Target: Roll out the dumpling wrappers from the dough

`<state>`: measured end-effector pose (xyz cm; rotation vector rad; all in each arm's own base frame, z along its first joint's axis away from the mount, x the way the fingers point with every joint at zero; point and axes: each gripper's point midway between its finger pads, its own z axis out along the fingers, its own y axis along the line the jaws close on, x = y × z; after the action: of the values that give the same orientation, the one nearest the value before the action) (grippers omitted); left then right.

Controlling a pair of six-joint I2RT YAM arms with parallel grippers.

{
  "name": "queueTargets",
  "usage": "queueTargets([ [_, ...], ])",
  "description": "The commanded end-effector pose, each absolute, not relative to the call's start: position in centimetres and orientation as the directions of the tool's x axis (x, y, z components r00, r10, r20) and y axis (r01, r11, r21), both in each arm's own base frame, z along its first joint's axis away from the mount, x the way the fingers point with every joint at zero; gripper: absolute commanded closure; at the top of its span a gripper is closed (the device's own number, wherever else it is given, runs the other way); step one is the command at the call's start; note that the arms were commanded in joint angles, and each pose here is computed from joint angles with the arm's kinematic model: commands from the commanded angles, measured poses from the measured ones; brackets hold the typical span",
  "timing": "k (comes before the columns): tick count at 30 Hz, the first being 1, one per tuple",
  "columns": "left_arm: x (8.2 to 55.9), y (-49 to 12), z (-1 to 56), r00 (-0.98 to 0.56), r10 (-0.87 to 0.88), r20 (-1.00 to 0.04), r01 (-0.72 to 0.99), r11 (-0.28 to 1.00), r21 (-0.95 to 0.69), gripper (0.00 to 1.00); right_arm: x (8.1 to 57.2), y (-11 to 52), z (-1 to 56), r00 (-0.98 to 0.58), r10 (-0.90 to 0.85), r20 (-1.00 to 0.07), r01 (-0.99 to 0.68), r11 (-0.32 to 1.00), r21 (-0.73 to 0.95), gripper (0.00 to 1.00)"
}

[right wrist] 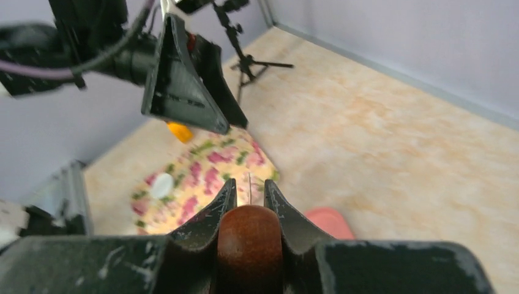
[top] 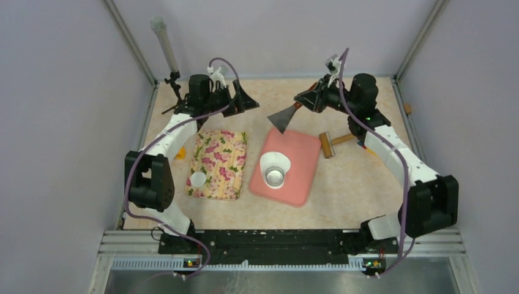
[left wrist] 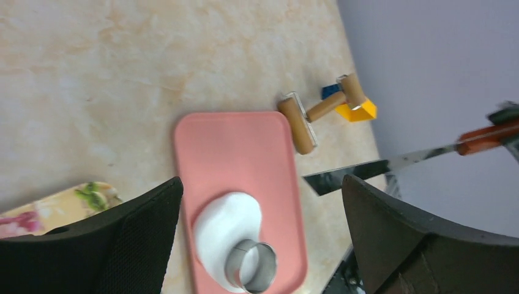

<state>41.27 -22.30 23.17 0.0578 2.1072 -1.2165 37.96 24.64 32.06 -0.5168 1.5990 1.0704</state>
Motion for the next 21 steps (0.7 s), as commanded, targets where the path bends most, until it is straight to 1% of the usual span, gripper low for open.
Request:
queueTargets([
  [1, 42.8, -20.8, 19.3, -0.750, -0.168, -0.640, 0.349, 0.721, -0.598, 0.01, 35.3, 20.3, 30.0, -0.166, -0.208, -0.964, -0.803, 0.596, 0.009, 1.00],
  [5, 43.1, -21.0, 14.8, -0.789, -0.076, -0.610, 0.316, 0.802, -0.508, 0.01, 32.3, 18.8, 28.4, -0.149, -0.359, -0.921, -0.836, 0.543, -0.076, 1.00],
  [10, 42.9, -22.6, 11.4, -0.808, 0.031, -0.588, 0.324, 0.857, -0.400, 0.01, 28.3, 19.0, 25.5, -0.135, -0.437, -0.889, -0.888, 0.452, -0.087, 1.00],
  [15, 43.1, -23.8, 9.6, -0.812, 0.096, -0.575, 0.328, 0.891, -0.315, 0.05, 25.4, 20.6, 23.5, -0.096, -0.470, -0.878, -0.920, 0.378, -0.102, 1.00],
  [16, 43.3, -23.9, 9.3, -0.811, 0.107, -0.575, 0.327, 0.898, -0.295, 0.07, 25.1, 21.1, 23.2, -0.091, -0.470, -0.878, -0.925, 0.367, -0.101, 1.00],
  [21, 43.7, -24.8, 7.8, -0.817, 0.142, -0.559, 0.329, 0.910, -0.251, 0.11, 24.7, 22.5, 22.7, -0.071, -0.468, -0.881, -0.937, 0.333, -0.102, 1.00],
])
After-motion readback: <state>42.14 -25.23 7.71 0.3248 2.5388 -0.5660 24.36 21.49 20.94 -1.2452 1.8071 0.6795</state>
